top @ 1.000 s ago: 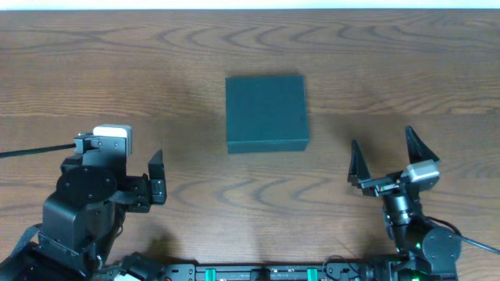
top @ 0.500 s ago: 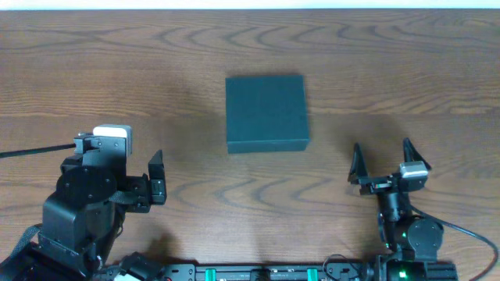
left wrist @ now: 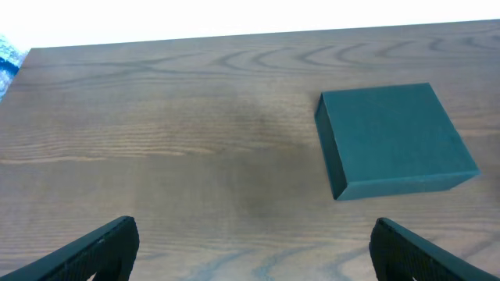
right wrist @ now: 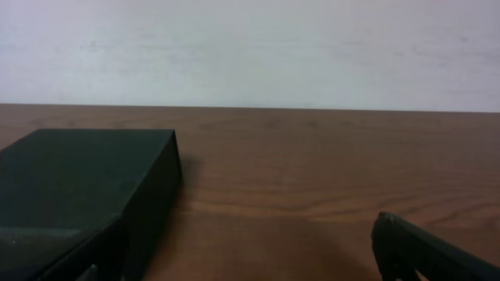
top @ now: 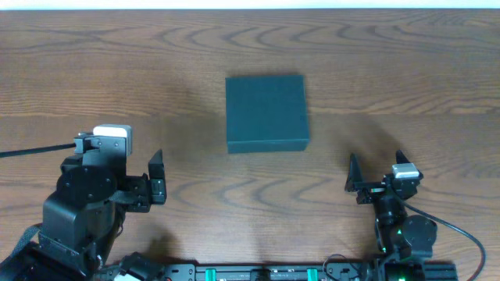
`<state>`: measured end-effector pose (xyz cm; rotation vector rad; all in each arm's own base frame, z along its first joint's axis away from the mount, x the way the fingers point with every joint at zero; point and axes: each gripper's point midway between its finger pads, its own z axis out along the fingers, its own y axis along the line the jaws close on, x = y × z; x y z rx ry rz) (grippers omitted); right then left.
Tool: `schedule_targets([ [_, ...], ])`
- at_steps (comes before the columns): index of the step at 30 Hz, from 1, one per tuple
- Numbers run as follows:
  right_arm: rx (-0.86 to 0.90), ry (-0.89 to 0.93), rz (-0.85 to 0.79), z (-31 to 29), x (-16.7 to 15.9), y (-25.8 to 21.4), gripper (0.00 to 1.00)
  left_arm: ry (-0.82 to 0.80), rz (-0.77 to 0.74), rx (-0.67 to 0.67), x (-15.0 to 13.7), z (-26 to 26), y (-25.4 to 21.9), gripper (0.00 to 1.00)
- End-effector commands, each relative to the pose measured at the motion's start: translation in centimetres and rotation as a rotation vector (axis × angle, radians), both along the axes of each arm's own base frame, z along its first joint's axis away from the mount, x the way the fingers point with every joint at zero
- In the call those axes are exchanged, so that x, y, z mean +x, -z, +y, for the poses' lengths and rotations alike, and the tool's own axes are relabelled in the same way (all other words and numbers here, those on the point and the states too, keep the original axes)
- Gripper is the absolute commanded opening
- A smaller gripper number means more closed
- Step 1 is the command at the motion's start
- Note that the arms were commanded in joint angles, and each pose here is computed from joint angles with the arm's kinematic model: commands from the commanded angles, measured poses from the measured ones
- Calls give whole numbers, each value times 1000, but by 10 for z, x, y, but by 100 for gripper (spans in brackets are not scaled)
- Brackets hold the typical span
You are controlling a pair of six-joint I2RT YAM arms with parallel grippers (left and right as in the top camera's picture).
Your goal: Pack container
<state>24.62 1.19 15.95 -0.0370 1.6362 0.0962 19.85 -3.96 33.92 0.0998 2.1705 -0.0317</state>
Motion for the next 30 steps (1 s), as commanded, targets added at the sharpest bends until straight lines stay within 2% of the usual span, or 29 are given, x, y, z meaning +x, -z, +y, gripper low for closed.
schedule_targets([
  [1, -12, 24, -3, -5, 0, 0, 99, -11, -17, 18, 0, 5, -5, 95],
  [18, -12, 24, -2, -5, 0, 0, 99, -10, -14, 19, -1, 5, -5, 95],
  [20, -12, 24, -2, -5, 0, 0, 99, 1, -31, -22, -5, 2, -8, 95],
  [24, -12, 24, -3, -5, 0, 0, 99, 31, -147, -6, 0, 1, -22, 95],
  [27, -12, 24, -2, -5, 0, 0, 99, 71, -307, 22, 10, -3, -33, 95],
  [30, -12, 24, -2, -5, 0, 0, 99, 26, -537, -62, 20, 1, -47, 95],
])
